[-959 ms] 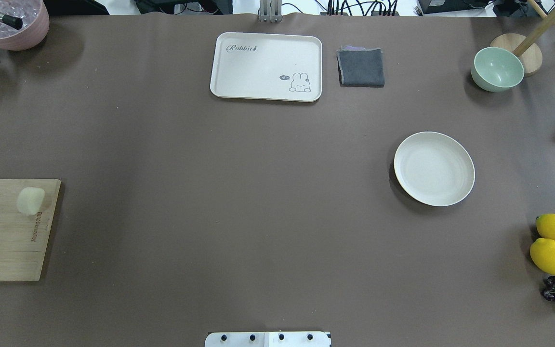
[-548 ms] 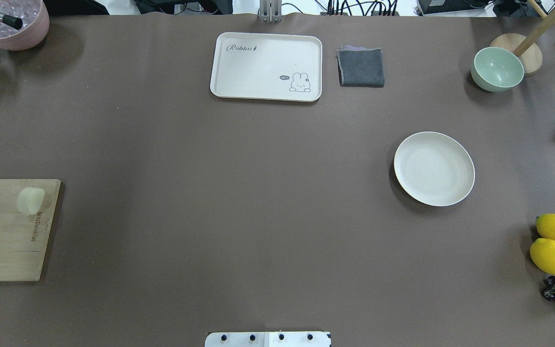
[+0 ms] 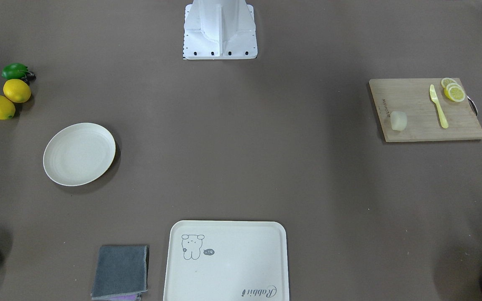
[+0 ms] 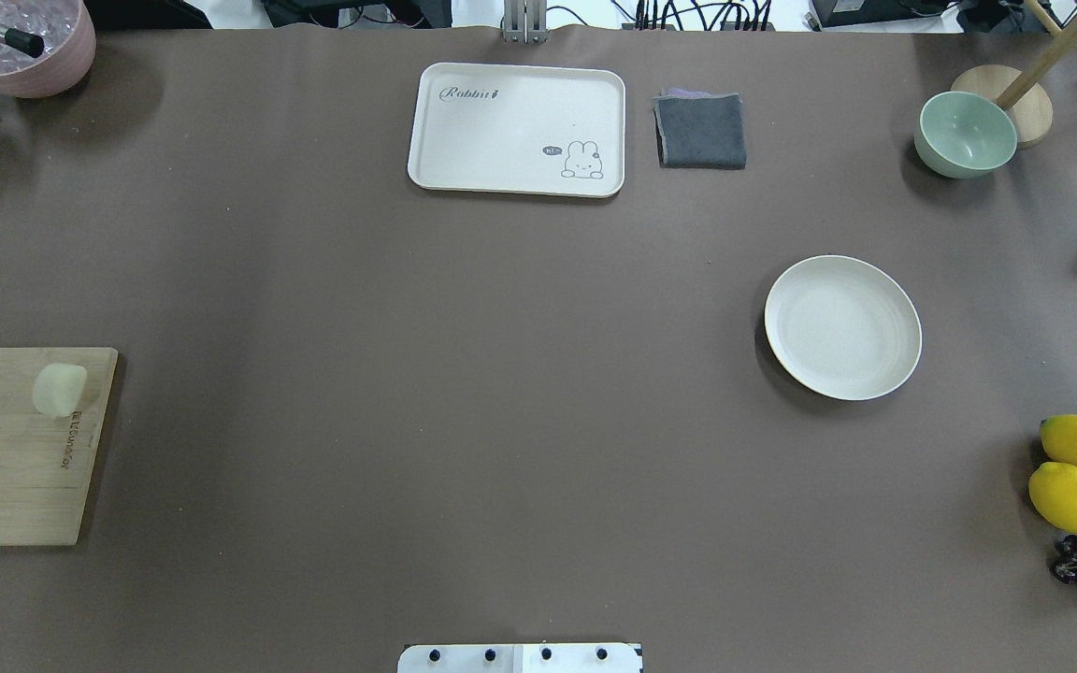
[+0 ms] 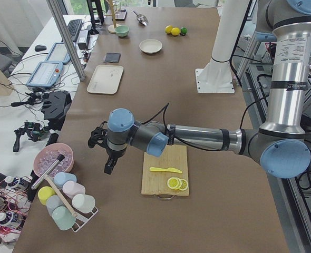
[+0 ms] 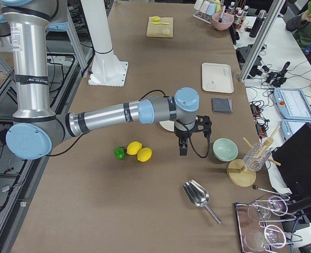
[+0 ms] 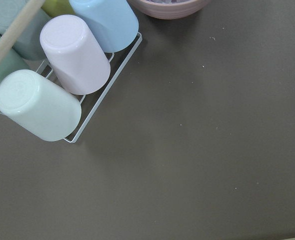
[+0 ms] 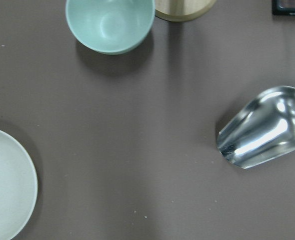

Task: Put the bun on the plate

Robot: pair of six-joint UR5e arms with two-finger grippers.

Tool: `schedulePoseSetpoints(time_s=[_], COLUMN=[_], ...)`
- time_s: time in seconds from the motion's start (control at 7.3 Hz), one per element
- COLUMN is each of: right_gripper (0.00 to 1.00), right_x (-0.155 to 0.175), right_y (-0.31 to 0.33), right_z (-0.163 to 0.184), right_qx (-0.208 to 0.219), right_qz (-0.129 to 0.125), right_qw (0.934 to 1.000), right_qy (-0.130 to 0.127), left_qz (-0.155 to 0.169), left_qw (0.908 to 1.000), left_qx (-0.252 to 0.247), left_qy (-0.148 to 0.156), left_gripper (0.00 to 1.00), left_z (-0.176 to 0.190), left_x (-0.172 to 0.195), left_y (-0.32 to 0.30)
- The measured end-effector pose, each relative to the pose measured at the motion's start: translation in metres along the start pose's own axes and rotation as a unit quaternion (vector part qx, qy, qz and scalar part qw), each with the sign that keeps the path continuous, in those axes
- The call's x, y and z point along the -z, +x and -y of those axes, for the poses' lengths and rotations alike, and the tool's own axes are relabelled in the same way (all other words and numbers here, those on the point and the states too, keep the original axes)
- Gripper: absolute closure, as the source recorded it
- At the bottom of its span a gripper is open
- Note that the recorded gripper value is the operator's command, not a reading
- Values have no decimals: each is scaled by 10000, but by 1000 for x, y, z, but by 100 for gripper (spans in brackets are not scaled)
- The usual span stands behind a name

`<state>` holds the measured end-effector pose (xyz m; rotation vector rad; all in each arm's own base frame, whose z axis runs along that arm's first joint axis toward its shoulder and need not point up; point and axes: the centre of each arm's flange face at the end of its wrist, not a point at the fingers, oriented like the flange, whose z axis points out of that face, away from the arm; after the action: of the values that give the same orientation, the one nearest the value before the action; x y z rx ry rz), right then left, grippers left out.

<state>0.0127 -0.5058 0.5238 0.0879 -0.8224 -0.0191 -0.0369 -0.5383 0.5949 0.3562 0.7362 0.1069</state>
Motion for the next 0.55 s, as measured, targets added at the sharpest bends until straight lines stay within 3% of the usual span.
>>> schedulePoseSetpoints(time_s=[0.27,0.55], right_gripper=[0,0], right_x=[-9,-38], right_y=[-51,-103], right_z=[21,25], right_qx=[415,380], right_qz=[254,295], right_qw=[9988,9981], right_qy=[69,397], left_qz=[-65,-112], left_qw=[9994,9987], left_qx=[286,348], left_qy=[179,364], left_gripper=[2,2], left_z=[6,-2], left_x=[-12,-14], left_y=[1,1])
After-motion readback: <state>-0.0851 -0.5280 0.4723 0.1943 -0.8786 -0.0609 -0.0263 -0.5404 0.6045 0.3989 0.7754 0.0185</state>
